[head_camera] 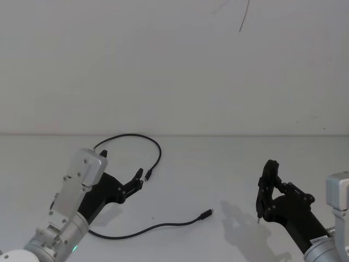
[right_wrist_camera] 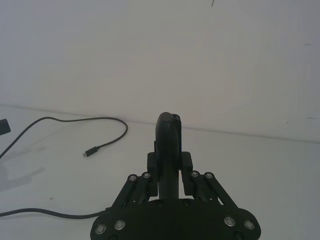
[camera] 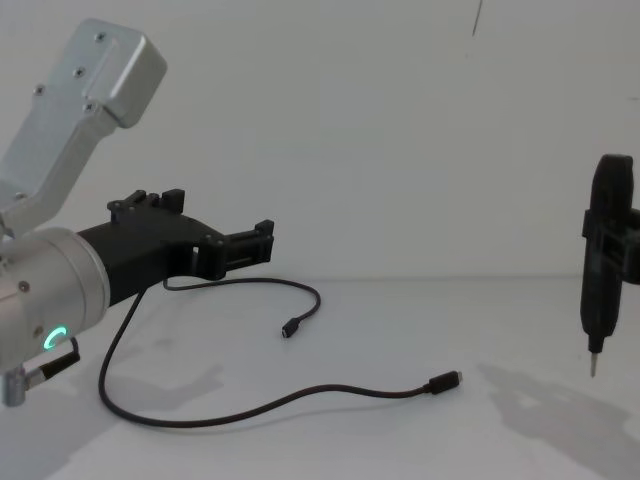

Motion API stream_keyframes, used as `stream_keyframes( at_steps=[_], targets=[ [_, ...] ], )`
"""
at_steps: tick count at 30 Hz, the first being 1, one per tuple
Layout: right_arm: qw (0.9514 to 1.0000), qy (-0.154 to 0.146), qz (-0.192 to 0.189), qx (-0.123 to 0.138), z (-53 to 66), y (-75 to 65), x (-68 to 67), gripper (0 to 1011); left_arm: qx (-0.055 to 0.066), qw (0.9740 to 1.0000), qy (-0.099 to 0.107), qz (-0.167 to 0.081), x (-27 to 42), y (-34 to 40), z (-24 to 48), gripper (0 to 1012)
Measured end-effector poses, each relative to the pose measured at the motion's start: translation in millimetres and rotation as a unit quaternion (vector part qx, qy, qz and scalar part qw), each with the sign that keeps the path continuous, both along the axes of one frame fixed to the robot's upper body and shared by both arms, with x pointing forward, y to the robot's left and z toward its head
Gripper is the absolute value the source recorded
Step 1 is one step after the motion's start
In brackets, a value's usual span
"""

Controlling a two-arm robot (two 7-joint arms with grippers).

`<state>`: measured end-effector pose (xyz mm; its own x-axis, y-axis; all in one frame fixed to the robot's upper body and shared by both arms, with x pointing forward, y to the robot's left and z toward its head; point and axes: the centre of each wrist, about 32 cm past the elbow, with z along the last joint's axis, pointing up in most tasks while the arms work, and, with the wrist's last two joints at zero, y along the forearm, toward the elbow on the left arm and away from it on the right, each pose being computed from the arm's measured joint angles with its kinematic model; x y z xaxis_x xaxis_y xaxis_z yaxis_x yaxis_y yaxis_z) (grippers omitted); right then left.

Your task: Pick up the data cable with the one hand.

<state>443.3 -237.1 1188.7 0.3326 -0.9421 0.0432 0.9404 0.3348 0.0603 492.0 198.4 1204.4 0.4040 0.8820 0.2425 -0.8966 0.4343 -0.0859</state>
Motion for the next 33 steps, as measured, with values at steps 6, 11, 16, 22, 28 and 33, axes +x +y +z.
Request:
stream_keyframes(
  at_steps=[6, 11, 16, 22, 28, 33],
  targets=[
    [1.0000, 0.000, 0.000, 0.000, 0.0, 0.0, 0.0, 269, 0.000, 1.0000, 0.000, 0.000, 0.0, 0.0, 0.0, 1001],
    [1.0000, 0.000, 0.000, 0.000, 0.0, 0.0, 0.0, 269, 0.000, 1.0000, 0.000, 0.000, 0.0, 0.0, 0.0, 1001],
    [1.0000, 0.000, 0.000, 0.000, 0.0, 0.0, 0.0, 269, 0.000, 1.0000, 0.000, 0.000, 0.0, 0.0, 0.0, 1001],
    [1.0000, 0.000, 0.000, 0.000, 0.0, 0.0, 0.0, 269, 0.000, 1.0000, 0.000, 0.000, 0.0, 0.0, 0.0, 1001],
    [1.0000, 0.000, 0.000, 0.000, 0.0, 0.0, 0.0, 269, 0.001, 1.0000, -0.002, -0.006, 0.3, 0.4, -0.3, 1001],
    [1.0000, 0.000, 0.000, 0.000, 0.0, 0.0, 0.0, 269, 0.005, 0.9997, -0.007, -0.022, 1.2, 2.2, -1.3, 1001]
  ],
)
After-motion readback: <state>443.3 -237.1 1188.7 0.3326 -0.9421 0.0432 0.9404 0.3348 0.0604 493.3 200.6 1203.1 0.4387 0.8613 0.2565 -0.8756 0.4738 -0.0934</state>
